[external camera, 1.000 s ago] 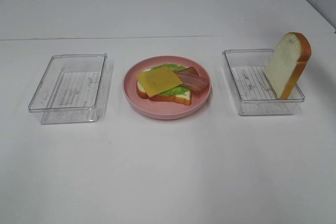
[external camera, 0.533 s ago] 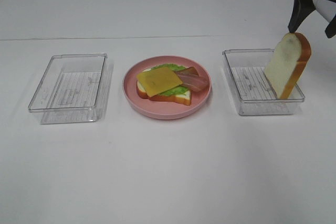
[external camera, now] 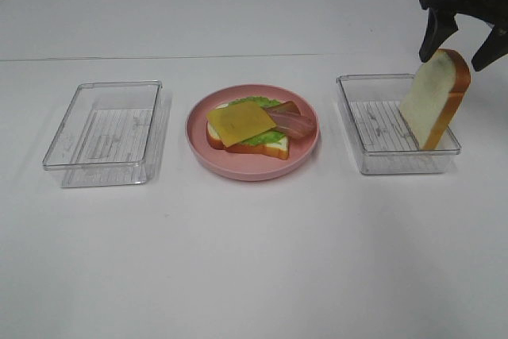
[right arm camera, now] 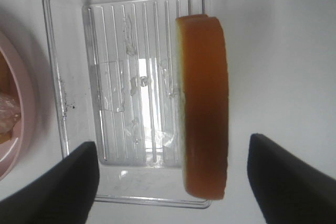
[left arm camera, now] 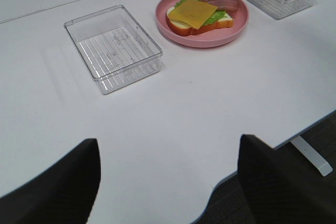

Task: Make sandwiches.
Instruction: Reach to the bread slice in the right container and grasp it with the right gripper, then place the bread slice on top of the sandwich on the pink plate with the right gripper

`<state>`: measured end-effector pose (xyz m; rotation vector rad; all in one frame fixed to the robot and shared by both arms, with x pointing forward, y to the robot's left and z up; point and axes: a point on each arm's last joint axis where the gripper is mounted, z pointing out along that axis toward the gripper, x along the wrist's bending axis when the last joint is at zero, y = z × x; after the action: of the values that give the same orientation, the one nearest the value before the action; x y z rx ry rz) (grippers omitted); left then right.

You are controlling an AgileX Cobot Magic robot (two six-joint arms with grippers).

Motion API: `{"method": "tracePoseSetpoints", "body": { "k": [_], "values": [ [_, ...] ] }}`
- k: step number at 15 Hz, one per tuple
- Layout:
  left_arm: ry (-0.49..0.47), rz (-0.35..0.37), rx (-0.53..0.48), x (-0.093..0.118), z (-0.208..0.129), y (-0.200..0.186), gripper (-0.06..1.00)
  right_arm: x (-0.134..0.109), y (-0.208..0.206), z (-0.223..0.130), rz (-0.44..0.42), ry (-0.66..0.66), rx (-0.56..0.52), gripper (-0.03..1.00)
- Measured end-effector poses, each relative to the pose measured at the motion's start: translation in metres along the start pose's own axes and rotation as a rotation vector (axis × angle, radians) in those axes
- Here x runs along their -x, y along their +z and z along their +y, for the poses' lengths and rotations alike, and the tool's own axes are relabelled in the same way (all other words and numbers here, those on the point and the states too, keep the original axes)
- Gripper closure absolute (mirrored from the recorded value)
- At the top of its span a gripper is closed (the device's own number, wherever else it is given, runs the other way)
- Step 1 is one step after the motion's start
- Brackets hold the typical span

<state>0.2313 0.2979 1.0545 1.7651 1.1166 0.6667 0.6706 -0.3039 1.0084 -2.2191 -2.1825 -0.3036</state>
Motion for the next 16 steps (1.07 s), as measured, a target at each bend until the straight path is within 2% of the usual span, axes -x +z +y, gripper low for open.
{"method": "tracePoseSetpoints", "body": {
  "k": [2, 6, 7, 11, 14, 15, 16],
  "values": [
    [0.000, 0.000, 0.000, 0.000, 0.000, 0.000, 0.25, 0.001, 0.008, 0.001, 0.000, 0.003, -0.019, 0.34],
    [0.000, 0.000, 0.000, 0.000, 0.000, 0.000, 0.25, 0.004, 0.009, 0.001, -0.024, -0.005, -0.022, 0.76],
    [0.000, 0.000, 0.000, 0.000, 0.000, 0.000, 0.25, 0.004, 0.009, 0.001, -0.025, -0.006, -0.022, 0.80],
    [0.000, 0.000, 0.000, 0.000, 0.000, 0.000, 0.25, 0.004, 0.008, 0.001, -0.025, -0.006, -0.021, 0.81],
    [0.000, 0.000, 0.000, 0.000, 0.000, 0.000, 0.25, 0.001, -0.010, -0.002, -0.023, -0.011, 0.015, 0.81],
    [0.000, 0.000, 0.000, 0.000, 0.000, 0.000, 0.25, -0.003, -0.021, -0.004, -0.007, -0.009, 0.040, 0.81],
    [0.000, 0.000, 0.000, 0.000, 0.000, 0.000, 0.25, -0.012, -0.041, -0.008, 0.067, -0.003, 0.087, 0.81]
  ]
}}
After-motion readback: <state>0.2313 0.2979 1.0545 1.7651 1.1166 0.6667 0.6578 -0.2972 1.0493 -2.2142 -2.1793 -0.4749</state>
